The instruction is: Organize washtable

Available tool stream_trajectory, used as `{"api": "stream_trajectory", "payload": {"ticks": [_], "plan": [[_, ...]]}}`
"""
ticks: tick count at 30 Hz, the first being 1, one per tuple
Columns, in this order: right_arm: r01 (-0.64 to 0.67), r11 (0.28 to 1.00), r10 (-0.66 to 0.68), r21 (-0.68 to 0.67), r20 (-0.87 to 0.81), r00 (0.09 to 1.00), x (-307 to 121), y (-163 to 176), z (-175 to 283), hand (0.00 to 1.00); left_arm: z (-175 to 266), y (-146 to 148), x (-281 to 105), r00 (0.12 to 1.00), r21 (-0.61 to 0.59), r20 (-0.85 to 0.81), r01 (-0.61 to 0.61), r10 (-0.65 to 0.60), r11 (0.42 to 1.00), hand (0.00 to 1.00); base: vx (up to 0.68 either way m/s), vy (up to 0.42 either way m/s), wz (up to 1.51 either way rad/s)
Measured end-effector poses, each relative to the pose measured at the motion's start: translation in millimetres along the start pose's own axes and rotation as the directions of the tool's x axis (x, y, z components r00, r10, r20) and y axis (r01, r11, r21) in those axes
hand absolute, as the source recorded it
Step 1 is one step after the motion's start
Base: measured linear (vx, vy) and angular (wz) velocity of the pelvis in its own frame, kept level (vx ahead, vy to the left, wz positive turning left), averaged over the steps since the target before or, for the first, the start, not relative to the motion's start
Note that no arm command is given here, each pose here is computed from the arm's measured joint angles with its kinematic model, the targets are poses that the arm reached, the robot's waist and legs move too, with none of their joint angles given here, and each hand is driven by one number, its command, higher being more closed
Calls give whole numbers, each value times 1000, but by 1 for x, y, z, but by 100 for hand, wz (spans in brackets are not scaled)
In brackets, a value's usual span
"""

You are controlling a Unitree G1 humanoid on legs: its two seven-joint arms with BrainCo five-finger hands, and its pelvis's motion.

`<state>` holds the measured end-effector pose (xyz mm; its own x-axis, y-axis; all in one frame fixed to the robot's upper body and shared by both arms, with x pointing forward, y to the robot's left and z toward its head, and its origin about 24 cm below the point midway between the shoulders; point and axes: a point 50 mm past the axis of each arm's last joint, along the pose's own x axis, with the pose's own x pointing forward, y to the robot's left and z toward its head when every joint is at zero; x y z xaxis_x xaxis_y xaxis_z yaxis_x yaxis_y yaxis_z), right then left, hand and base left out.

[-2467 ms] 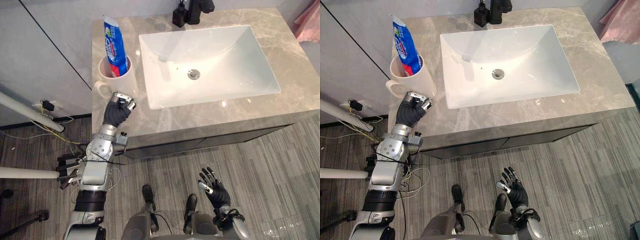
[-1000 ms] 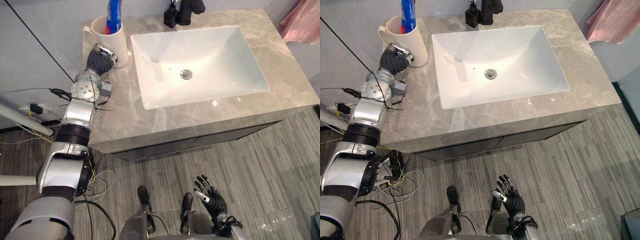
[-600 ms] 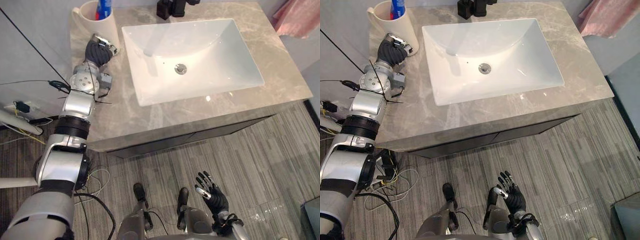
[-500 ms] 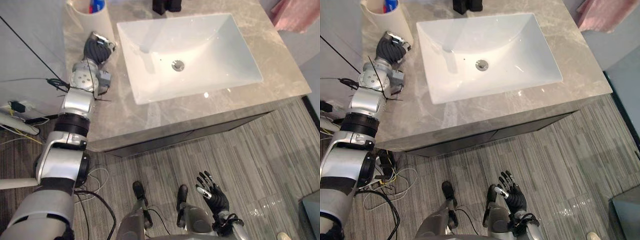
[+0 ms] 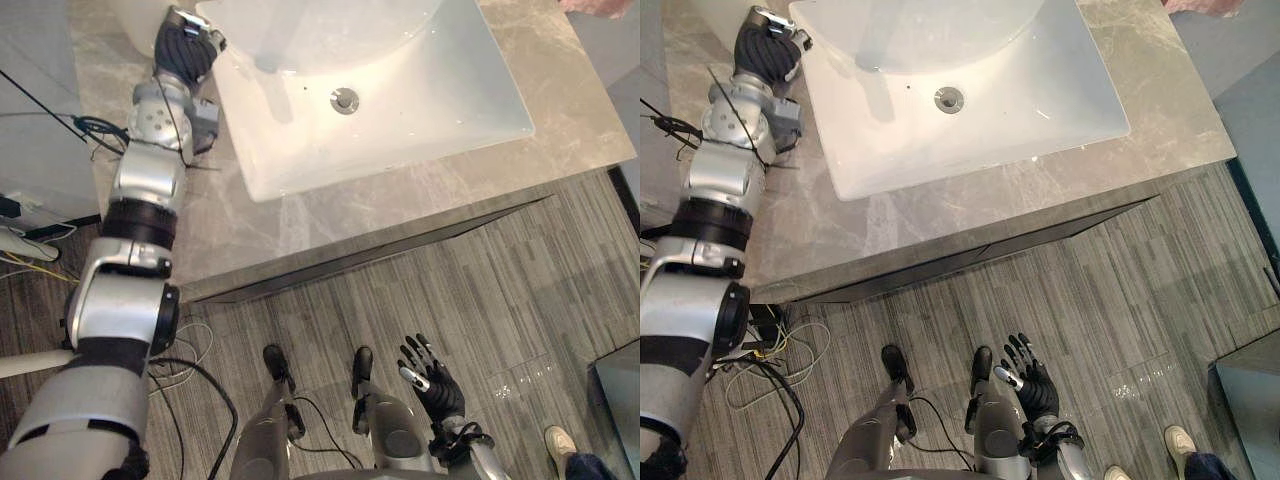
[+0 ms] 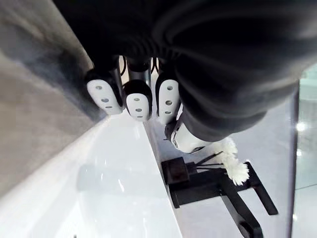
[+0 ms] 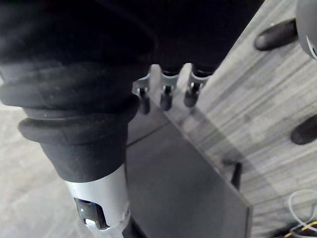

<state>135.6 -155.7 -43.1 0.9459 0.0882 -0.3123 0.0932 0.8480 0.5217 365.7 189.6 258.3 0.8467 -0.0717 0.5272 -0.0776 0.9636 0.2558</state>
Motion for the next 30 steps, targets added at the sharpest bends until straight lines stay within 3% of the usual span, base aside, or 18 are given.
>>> {"api": "stream_trajectory", "payload": {"ticks": [7,11,13,14,20,24,26,30], "plan": [[119,993,-119,-17,2,993,1,-28,2,0,-35,-8,-100,999,-299,-43,-29,17,954,100,19,10,16],[304,953,-303,-11,28,953,-7,-65,8,0,-70,-2,-180,965,-414,-243,-191,94,890,100,32,-3,7],[396,918,-396,15,47,917,-12,-82,11,0,-80,5,-211,931,-413,-331,-289,153,863,100,-23,-4,16],[467,883,-469,39,57,881,-18,-94,12,0,-88,11,-237,889,-387,-412,-368,198,845,0,-48,5,7],[635,768,-640,84,74,765,-37,-116,11,0,-108,5,-310,708,-303,-632,-600,315,741,0,-21,7,0],[646,760,-650,72,85,755,-43,-104,5,0,-117,-5,-353,581,-237,-743,-694,333,680,0,-33,21,6],[650,760,-649,25,85,756,-49,-99,1,0,-123,-7,-382,472,-153,-807,-748,355,646,0,-47,21,11],[658,753,-656,-10,60,752,-52,-94,-8,0,-132,-12,-414,334,-44,-872,-782,358,622,0,-23,20,10]]}}
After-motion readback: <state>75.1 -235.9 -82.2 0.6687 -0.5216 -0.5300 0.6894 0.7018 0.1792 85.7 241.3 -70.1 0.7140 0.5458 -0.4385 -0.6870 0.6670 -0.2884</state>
